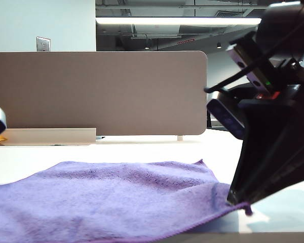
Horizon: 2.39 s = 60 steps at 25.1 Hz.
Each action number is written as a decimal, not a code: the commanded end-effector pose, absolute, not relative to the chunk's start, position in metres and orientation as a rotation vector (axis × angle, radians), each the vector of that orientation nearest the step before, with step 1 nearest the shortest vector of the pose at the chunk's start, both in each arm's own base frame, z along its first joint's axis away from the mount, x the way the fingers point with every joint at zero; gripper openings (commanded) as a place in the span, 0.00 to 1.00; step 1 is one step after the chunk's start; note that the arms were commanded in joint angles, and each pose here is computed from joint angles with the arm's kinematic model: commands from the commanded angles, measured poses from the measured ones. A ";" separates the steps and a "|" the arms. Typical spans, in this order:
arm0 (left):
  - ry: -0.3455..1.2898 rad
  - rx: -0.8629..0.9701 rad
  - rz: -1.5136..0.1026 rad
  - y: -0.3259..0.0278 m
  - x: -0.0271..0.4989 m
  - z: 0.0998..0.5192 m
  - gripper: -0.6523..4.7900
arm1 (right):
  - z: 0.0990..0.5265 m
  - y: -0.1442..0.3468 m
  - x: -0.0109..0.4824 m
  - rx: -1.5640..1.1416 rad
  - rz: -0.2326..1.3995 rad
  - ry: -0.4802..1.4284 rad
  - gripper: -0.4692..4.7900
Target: Fold the bottom of the cloth upward, then fold it vertically to form a square shape.
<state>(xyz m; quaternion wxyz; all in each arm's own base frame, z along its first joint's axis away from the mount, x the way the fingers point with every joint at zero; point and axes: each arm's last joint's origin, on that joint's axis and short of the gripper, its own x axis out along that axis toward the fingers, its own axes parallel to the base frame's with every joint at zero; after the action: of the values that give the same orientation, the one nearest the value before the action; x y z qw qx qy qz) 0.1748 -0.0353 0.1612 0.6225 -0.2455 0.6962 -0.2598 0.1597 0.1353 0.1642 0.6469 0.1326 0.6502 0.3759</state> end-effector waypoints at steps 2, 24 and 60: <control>1.617 -0.583 -0.589 -0.036 0.165 0.170 0.11 | 0.165 0.145 0.150 0.265 0.874 1.506 0.08; 1.434 -0.875 -0.594 -0.049 0.185 0.200 0.11 | 0.181 0.138 0.185 0.682 0.795 1.381 0.09; 1.235 -1.382 -0.391 -0.021 0.292 0.200 0.11 | 0.182 0.112 0.271 1.200 0.524 1.170 0.09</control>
<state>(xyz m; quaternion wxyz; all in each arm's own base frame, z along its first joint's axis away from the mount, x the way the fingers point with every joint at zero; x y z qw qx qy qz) 0.2903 -0.0208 0.2001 0.5843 -0.5929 0.5298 -0.1626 0.2662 0.1104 0.1781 0.6351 0.5258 0.5218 0.2188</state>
